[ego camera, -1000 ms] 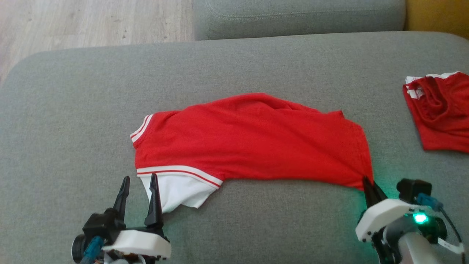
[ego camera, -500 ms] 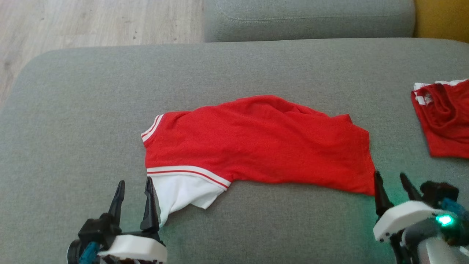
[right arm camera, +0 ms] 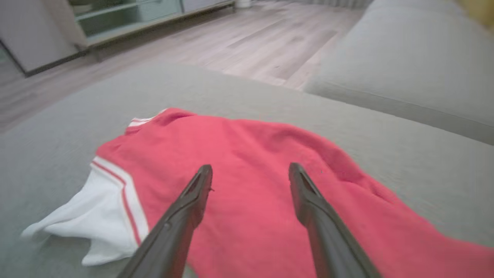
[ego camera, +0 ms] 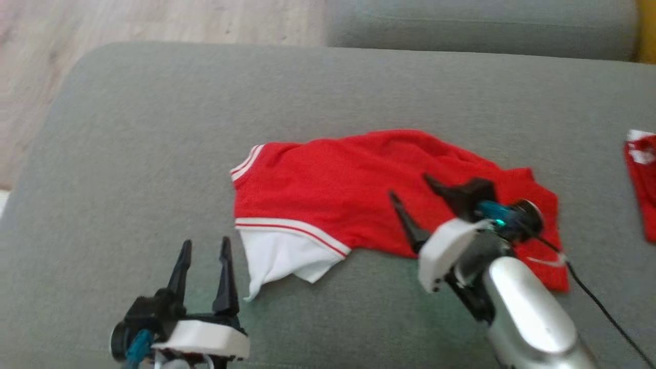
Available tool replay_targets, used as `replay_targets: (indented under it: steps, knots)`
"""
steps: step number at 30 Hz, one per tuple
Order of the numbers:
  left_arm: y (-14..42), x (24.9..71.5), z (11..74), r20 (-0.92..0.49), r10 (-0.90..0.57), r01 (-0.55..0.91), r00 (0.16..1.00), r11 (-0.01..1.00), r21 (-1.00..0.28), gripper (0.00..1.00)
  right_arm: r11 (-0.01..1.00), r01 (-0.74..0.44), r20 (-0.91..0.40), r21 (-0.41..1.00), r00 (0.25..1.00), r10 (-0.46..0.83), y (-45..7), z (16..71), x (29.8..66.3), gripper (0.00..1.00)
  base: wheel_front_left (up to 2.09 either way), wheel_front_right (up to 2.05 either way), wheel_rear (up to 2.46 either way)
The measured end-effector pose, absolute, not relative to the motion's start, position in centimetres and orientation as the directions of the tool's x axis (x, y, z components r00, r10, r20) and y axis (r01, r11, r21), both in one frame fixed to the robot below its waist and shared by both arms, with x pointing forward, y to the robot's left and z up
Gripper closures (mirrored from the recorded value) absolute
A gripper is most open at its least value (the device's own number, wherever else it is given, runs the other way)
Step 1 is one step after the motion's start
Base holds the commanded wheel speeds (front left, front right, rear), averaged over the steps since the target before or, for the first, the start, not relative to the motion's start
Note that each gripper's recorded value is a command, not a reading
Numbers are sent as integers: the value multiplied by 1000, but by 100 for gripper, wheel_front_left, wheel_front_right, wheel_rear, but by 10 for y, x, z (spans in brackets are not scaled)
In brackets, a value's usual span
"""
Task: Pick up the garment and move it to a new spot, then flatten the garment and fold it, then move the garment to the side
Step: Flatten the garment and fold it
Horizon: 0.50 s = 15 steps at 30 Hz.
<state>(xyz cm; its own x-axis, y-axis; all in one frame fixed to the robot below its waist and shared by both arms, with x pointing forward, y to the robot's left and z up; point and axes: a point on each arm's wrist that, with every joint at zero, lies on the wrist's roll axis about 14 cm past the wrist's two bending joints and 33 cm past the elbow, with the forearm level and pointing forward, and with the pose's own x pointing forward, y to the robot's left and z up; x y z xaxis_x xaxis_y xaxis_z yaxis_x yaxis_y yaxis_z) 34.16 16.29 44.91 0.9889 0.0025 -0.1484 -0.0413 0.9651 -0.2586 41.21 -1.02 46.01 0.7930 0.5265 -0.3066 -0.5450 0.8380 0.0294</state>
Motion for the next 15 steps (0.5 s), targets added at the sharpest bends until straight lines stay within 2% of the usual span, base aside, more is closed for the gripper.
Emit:
replay_targets:
  steps: [5,15]
  knots:
    - [171,339,453,-137,36,-71,990,963,-261,0,713,-701,-411,-3,651,638,37,434,407,0,0,0,0]
    - [198,320,446,-164,139,-179,976,948,-261,0,536,-840,-590,-78,472,655,72,383,408,0,0,0,0]
